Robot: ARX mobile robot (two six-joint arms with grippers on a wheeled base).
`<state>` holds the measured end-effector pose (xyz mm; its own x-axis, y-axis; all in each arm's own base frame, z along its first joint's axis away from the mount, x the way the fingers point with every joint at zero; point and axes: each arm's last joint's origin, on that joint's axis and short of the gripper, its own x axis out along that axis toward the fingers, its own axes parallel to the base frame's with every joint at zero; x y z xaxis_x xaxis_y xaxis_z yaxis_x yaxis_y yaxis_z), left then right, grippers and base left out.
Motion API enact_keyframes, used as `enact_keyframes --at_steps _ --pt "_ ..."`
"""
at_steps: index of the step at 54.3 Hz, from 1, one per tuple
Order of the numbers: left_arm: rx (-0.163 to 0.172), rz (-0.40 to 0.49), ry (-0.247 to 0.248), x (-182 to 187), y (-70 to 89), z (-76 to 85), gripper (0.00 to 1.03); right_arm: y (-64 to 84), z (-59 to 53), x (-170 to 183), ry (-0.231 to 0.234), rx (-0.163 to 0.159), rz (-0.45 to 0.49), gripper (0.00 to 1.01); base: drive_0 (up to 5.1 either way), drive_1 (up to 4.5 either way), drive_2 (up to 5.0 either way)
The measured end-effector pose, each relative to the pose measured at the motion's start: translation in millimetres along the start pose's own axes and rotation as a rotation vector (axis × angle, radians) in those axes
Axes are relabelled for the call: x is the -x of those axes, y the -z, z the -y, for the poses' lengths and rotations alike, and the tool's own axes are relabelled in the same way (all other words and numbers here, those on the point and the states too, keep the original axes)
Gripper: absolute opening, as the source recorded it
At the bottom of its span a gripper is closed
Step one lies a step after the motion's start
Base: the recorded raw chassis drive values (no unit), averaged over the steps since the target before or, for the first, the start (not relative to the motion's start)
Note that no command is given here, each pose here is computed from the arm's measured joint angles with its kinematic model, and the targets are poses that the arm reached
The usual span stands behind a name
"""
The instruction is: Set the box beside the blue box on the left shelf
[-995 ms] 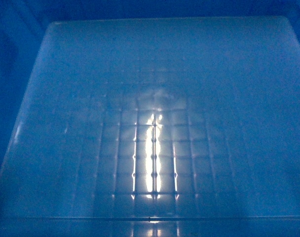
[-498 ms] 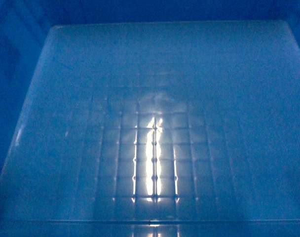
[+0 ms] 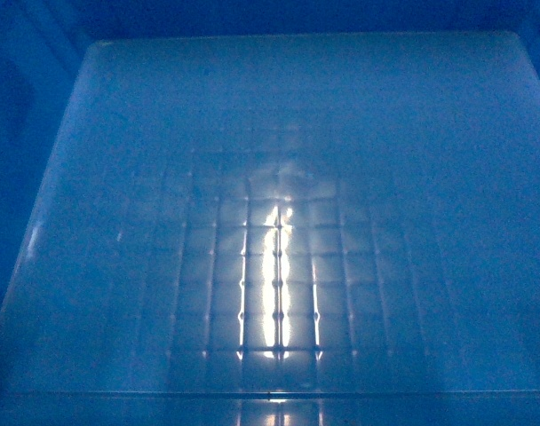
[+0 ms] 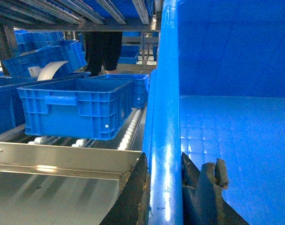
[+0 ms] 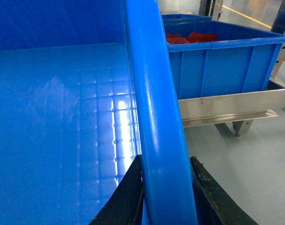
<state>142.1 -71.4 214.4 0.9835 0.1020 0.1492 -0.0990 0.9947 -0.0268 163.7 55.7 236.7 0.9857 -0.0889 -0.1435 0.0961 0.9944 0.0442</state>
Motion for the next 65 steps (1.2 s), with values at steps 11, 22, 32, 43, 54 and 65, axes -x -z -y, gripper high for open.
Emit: enact_keyframes --at_steps 11,22,32,43,54,65 --pt "0.001 0.002 -0.002 0.1 -0.4 -0.2 0.12 -0.1 0.2 0.2 0.002 0.0 0.001 0.2 0.0 1.9 -1.9" --pt "0.002 0.004 -0.001 0.1 -0.6 -0.2 0.12 -0.3 0.1 0.2 0.001 -0.001 0.002 0.2 0.0 4.29 -4.2" --pt "0.002 0.004 0.0 0.1 -0.6 -0.1 0.12 -0.3 0.1 0.2 0.001 -0.001 0.002 0.2 0.1 4.37 -4.2" --pt "0.003 0.004 0.0 0.1 -0.6 -0.2 0.12 -0.3 0.1 0.2 0.001 -0.001 0.003 0.2 0.2 4.45 -4.1" --pt "0.002 0.003 -0.001 0.0 -0.4 -0.1 0.12 -0.2 0.1 0.1 0.001 -0.001 0.002 0.2 0.1 4.4 -4.2" --pt "0.001 0.002 -0.001 0.0 -0.3 -0.1 0.12 -0.2 0.0 0.1 0.001 0.0 0.001 0.2 0.1 4.35 -4.2"
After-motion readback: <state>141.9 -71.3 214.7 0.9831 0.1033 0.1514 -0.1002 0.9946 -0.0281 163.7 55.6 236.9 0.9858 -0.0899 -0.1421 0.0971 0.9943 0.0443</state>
